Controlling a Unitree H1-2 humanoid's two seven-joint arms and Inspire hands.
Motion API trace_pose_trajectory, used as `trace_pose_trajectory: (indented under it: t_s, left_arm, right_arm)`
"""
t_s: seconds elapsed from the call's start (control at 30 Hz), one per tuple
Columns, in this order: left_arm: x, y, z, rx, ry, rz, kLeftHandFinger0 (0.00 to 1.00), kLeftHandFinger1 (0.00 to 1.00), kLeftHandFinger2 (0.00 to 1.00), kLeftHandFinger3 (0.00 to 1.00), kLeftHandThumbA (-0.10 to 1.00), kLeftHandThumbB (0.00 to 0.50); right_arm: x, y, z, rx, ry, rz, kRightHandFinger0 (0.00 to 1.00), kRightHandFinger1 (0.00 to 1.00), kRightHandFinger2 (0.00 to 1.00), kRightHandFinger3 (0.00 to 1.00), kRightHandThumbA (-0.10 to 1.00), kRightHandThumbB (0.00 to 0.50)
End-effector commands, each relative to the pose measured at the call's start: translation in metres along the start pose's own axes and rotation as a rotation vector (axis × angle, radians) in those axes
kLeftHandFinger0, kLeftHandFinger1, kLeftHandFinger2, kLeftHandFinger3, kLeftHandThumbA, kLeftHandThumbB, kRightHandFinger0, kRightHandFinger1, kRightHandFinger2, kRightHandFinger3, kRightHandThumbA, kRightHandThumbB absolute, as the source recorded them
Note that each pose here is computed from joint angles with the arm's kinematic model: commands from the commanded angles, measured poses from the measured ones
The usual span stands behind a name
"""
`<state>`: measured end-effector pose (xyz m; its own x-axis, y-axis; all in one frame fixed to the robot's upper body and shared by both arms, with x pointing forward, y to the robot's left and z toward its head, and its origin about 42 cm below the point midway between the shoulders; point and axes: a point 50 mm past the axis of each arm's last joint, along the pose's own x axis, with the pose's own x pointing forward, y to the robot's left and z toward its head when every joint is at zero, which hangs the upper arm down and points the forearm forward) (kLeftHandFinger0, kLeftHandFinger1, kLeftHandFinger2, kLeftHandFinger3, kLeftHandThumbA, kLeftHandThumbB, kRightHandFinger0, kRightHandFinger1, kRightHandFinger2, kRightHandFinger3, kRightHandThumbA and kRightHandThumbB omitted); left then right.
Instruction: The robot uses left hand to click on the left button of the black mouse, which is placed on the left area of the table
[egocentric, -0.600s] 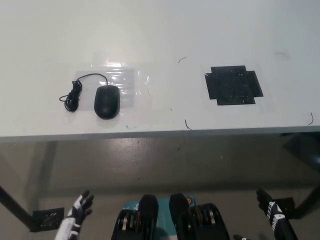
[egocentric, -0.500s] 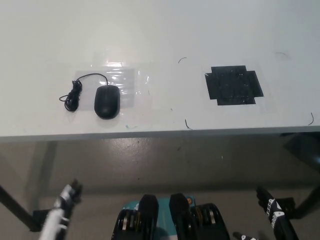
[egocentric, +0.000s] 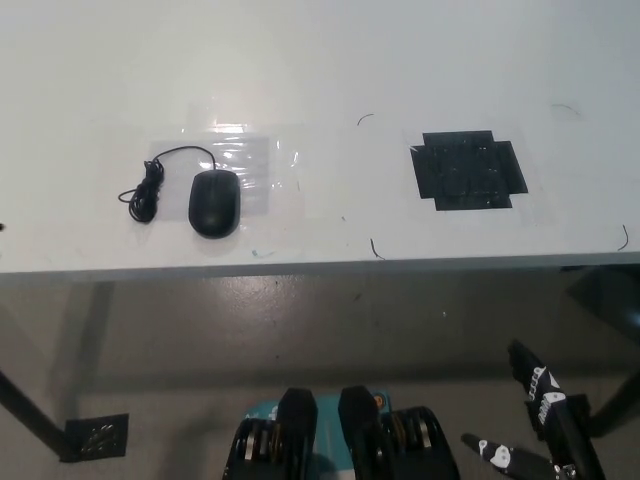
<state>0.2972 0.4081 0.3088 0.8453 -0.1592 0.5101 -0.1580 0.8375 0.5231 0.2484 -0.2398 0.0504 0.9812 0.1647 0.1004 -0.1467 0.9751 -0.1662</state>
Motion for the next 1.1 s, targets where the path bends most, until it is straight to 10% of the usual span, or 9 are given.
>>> trace_pose_trajectory:
  t_s: [0.0, 0.13, 0.2, 0.27, 0.33, 0.37, 0.47, 0.8, 1.07]
  left_arm:
    - [0.038, 0.032, 0.016, -0.035, 0.005, -0.102, 0.06, 0.0, 0.12, 1.0, 1.0, 0.297]
    - [0.086, 0.049, 0.019, -0.037, 0.086, -0.218, 0.0, 0.0, 0.0, 1.0, 1.0, 0.33]
    - [0.117, 0.055, 0.023, 0.095, 0.128, -0.317, 0.26, 0.0, 0.0, 1.0, 1.0, 0.388]
    - [0.137, 0.057, 0.025, 0.171, 0.147, -0.368, 0.77, 0.0, 0.0, 1.0, 1.0, 0.421]
    - [0.165, 0.056, 0.018, 0.157, 0.148, -0.418, 0.16, 0.0, 0.36, 1.0, 1.0, 0.392]
    - [0.181, 0.055, 0.017, 0.122, 0.203, -0.428, 0.01, 0.0, 0.21, 1.0, 1.0, 0.375]
    - [0.212, 0.055, 0.015, 0.161, 0.315, -0.489, 0.0, 0.0, 0.0, 1.0, 1.0, 0.33]
    - [0.264, 0.038, -0.025, 0.191, 0.637, -0.626, 0.0, 0.0, 0.2, 1.0, 1.0, 0.403]
    - [0.268, 0.039, -0.034, 0.297, 0.712, -0.68, 0.0, 0.0, 0.15, 1.0, 1.0, 0.382]
  right_arm:
    - [0.01, -0.008, 0.011, -0.016, -0.071, -0.016, 1.0, 1.0, 1.0, 1.0, 1.0, 0.115]
    - [0.012, -0.007, 0.011, -0.01, -0.071, -0.021, 1.0, 1.0, 1.0, 1.0, 1.0, 0.108]
    - [0.014, -0.007, 0.011, -0.01, -0.076, -0.024, 1.0, 1.0, 1.0, 1.0, 1.0, 0.102]
    - [0.014, -0.008, 0.011, -0.006, -0.075, -0.031, 1.0, 1.0, 1.0, 1.0, 1.0, 0.105]
    - [0.013, -0.008, 0.011, -0.002, -0.077, -0.041, 1.0, 1.0, 1.0, 1.0, 1.0, 0.11]
    - [0.013, -0.009, 0.011, -0.003, -0.08, -0.045, 1.0, 1.0, 1.0, 1.0, 1.0, 0.112]
    - [0.013, -0.01, 0.011, -0.002, -0.085, -0.053, 1.0, 1.0, 1.0, 1.0, 1.0, 0.116]
    - [0.017, -0.013, 0.014, -0.019, -0.085, -0.036, 1.0, 1.0, 1.0, 1.0, 1.0, 0.145]
    - [0.026, -0.011, 0.016, -0.036, -0.092, 0.003, 1.0, 1.0, 1.0, 1.0, 1.0, 0.149]
